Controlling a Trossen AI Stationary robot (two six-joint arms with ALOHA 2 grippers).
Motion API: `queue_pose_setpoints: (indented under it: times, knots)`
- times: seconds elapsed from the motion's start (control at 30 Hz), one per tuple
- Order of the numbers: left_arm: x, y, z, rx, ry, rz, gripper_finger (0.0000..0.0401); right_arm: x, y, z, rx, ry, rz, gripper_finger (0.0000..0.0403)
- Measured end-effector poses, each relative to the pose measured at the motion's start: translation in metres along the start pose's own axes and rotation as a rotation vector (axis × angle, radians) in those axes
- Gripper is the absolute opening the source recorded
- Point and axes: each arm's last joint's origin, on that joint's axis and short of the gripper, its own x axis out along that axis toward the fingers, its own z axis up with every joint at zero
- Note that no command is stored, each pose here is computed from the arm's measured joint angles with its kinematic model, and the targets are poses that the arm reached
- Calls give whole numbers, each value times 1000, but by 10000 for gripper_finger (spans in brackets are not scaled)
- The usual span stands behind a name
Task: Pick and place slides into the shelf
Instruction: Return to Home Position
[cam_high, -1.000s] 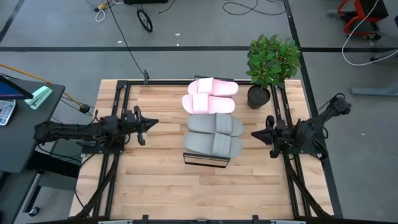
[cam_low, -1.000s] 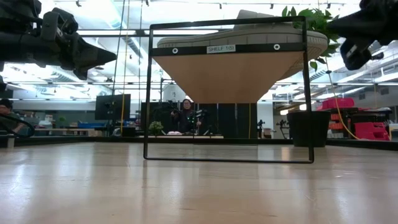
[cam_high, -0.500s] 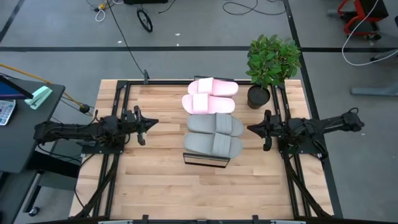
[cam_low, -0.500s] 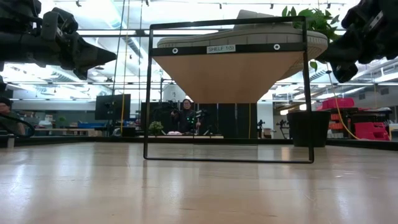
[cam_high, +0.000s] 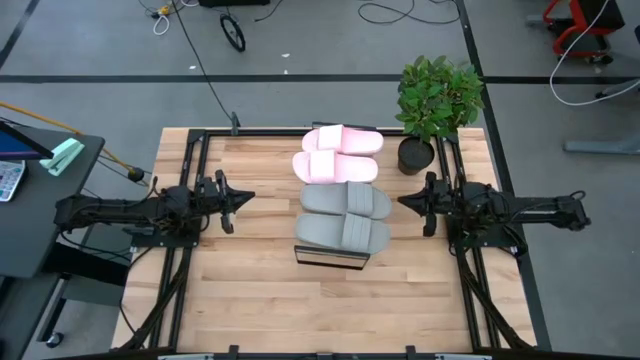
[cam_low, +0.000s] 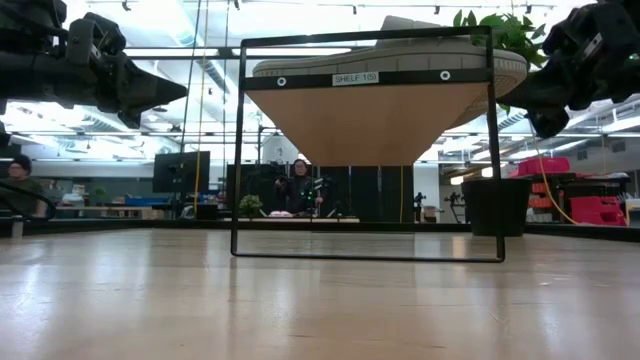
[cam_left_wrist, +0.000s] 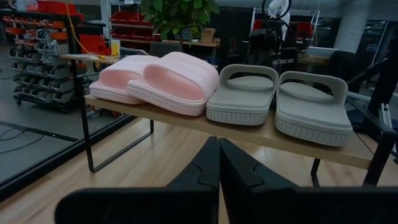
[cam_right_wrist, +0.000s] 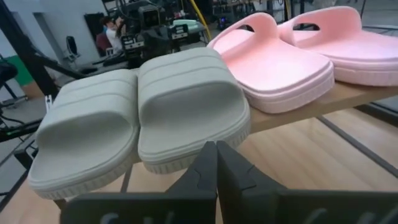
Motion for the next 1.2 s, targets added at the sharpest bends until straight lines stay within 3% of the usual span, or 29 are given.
queue_pose_setpoints:
  times: [0.3, 0.77, 1.2]
  knots:
    - [0, 0, 0, -15, 3, 0, 7, 8, -6, -24, 21, -62, 22, 0]
    - [0, 0, -2, 32, 22, -21, 5, 9, -7, -27, -103, -34, 0, 0]
    - [0, -1, -2, 24, 28, -53, 4, 9, -7, -28, -127, -18, 9, 0]
